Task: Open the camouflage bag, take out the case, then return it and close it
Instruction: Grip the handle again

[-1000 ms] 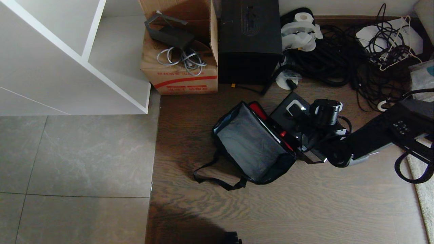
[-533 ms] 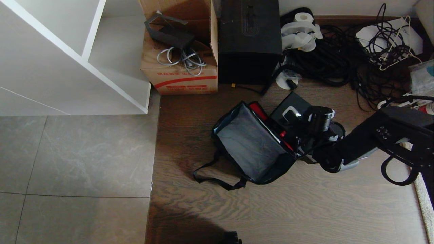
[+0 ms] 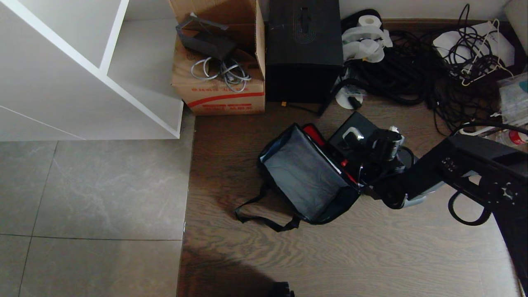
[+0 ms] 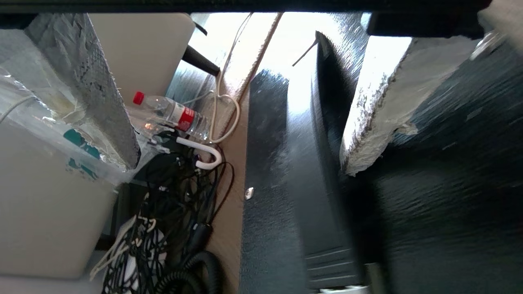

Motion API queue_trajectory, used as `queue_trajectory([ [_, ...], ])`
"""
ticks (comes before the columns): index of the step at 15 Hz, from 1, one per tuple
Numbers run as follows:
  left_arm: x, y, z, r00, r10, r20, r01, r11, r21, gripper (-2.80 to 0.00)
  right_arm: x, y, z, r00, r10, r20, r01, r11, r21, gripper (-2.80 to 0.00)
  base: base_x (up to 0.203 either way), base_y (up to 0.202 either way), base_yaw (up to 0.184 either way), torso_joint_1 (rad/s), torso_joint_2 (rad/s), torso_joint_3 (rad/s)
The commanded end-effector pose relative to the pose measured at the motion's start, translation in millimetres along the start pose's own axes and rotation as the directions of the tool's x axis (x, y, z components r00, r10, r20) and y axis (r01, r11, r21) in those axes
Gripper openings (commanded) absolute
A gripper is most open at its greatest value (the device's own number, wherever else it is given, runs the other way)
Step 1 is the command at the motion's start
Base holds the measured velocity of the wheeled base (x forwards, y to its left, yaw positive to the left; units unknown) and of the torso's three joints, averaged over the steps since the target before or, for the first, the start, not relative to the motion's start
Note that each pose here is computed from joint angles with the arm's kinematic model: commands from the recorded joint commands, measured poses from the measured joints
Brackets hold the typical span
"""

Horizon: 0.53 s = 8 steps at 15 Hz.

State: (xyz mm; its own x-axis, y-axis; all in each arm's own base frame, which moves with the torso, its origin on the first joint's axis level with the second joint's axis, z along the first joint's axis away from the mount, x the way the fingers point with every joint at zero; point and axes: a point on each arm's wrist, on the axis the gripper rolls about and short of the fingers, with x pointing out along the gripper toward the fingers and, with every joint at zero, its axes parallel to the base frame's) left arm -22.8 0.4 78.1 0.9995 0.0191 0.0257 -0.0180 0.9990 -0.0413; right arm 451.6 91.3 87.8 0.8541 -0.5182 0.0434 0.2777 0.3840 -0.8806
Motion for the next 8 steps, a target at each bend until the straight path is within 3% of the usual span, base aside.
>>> queue_trajectory([
  [1, 0.5, 0.1, -2.1, 1.0, 0.001, -0.007, -0.001, 1.0, 0.0, -2.8, 9.9, -9.0, 1.3, 0.999, -0.035, -0.009, 0.036, 0.999, 0.008, 0.0, 0.0, 0.0, 0.0, 0.0, 0.0, 0.0],
  [5, 0.6, 0.1, -2.2, 1.0, 0.0, -0.008, 0.0, 1.0, 0.0, -2.8, 26.8, -32.0, 3.5, 0.994, -0.106, -0.026, 0.106, 0.994, 0.003, 0.0, 0.0, 0.0, 0.0, 0.0, 0.0, 0.0],
  [8, 0.6, 0.1, -2.4, 1.0, 0.0, -0.008, 0.0, 1.0, 0.0, -2.8, 38.1, -44.5, 9.0, 0.985, -0.15, -0.088, 0.152, 0.988, 0.018, 0.0, 0.0, 0.0, 0.0, 0.0, 0.0, 0.0],
])
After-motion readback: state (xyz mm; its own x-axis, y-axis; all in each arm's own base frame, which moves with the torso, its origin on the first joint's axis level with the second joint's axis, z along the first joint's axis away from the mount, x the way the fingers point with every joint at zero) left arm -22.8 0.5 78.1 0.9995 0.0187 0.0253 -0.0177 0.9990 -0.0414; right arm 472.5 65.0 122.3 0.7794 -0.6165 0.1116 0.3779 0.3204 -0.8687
